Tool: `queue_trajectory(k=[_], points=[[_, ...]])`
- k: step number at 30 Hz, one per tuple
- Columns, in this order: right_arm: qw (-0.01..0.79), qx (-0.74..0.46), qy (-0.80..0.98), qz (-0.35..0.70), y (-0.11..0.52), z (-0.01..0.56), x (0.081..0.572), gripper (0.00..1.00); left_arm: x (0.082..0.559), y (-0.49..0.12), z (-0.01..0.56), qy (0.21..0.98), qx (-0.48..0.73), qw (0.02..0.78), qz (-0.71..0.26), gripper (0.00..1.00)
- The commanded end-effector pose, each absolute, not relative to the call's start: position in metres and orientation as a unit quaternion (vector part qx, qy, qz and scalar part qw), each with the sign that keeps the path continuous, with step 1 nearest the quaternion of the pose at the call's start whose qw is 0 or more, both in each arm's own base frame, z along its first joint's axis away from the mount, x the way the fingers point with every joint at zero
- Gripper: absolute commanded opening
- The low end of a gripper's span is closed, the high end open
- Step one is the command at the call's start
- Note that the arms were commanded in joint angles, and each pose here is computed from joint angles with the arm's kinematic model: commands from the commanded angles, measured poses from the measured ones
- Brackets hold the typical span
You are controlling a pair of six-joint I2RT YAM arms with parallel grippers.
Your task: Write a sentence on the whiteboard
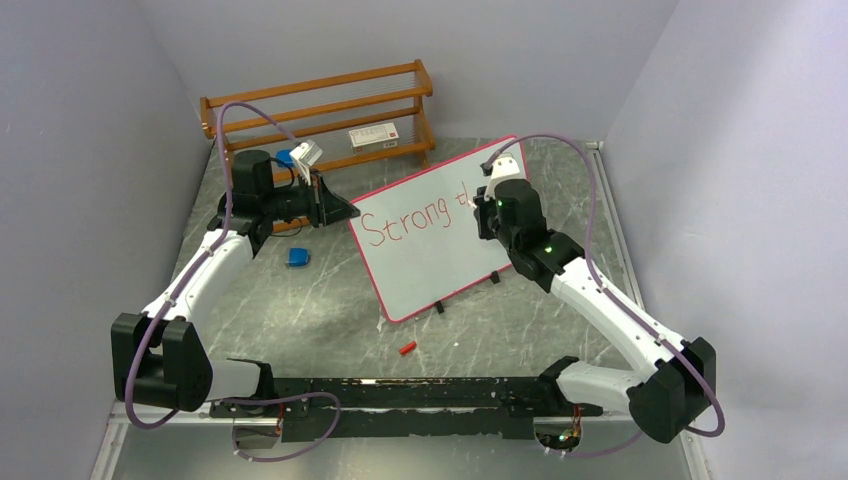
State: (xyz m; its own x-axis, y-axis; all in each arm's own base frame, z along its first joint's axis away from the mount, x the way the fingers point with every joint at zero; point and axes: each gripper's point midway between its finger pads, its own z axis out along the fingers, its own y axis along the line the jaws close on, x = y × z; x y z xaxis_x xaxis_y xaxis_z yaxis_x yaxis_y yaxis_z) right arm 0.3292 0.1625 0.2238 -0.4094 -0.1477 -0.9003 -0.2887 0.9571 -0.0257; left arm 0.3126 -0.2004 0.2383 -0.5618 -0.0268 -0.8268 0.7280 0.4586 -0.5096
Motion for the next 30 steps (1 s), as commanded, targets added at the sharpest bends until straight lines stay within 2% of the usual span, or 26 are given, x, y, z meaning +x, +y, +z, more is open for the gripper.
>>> queue_trajectory(k=[1, 11, 30], points=[[0.56, -0.12, 0.817, 0.069, 0.165, 0.248, 0.344, 0.0, 0.305, -0.206, 0.207, 0.776, 0.24, 0.368, -0.452, 0.05], [0.567, -0.111, 0.814, 0.053, 0.16, 0.253, 0.351, 0.0, 0.306, -0.205, 0.207, 0.777, 0.24, 0.369, -0.45, 0.05], [0.523, -0.114, 0.843, 0.05, 0.149, 0.218, 0.333, 0.0, 0.306, -0.205, 0.207, 0.778, 0.24, 0.369, -0.449, 0.05]])
